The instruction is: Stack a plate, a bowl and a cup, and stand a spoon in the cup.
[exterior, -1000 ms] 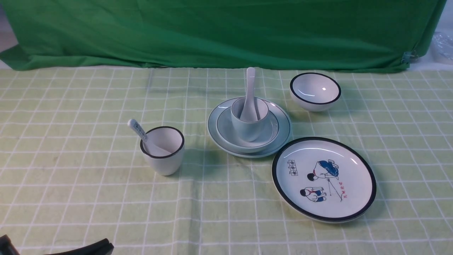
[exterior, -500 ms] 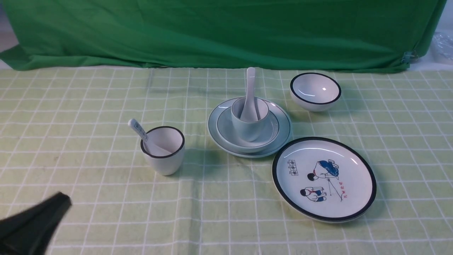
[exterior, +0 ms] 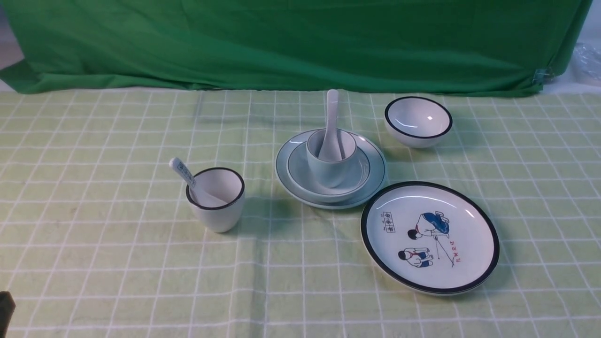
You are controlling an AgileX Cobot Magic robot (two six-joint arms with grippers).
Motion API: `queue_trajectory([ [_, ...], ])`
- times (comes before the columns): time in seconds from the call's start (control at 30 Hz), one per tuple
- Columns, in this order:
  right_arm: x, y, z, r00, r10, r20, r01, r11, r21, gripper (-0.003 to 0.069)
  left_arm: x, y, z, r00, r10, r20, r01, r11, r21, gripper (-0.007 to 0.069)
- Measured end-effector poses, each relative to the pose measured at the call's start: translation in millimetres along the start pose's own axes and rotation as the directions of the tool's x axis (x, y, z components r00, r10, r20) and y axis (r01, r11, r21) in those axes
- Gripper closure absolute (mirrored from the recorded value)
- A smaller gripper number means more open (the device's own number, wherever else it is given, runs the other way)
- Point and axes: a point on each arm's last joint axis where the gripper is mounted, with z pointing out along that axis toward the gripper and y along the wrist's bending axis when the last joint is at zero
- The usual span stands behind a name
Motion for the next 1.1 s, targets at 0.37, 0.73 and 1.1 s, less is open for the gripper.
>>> queue_trajectory([
  [0.37,-0.1,0.0,0.0,1.000,0.000,0.001,0.000,1.000,0.000,0.0534,-1.5,0.2,-0.1,1.000,-0.002,0.017,0.002,1.000,-0.003,0.0623],
  [0.73,-0.1,0.0,0.0,1.000,0.001,0.001,-0.001,1.000,0.000,0.0503,-1.5,0.2,-0.1,1.000,-0.002,0.017,0.002,1.000,-0.003,0.0623],
  [1.1,-0.1,0.0,0.0,1.000,0.001,0.001,-0.001,1.000,0.000,0.0470,-1.5,0.2,-0.1,1.000,-0.004,0.017,0.004,1.000,-0.003,0.0623],
])
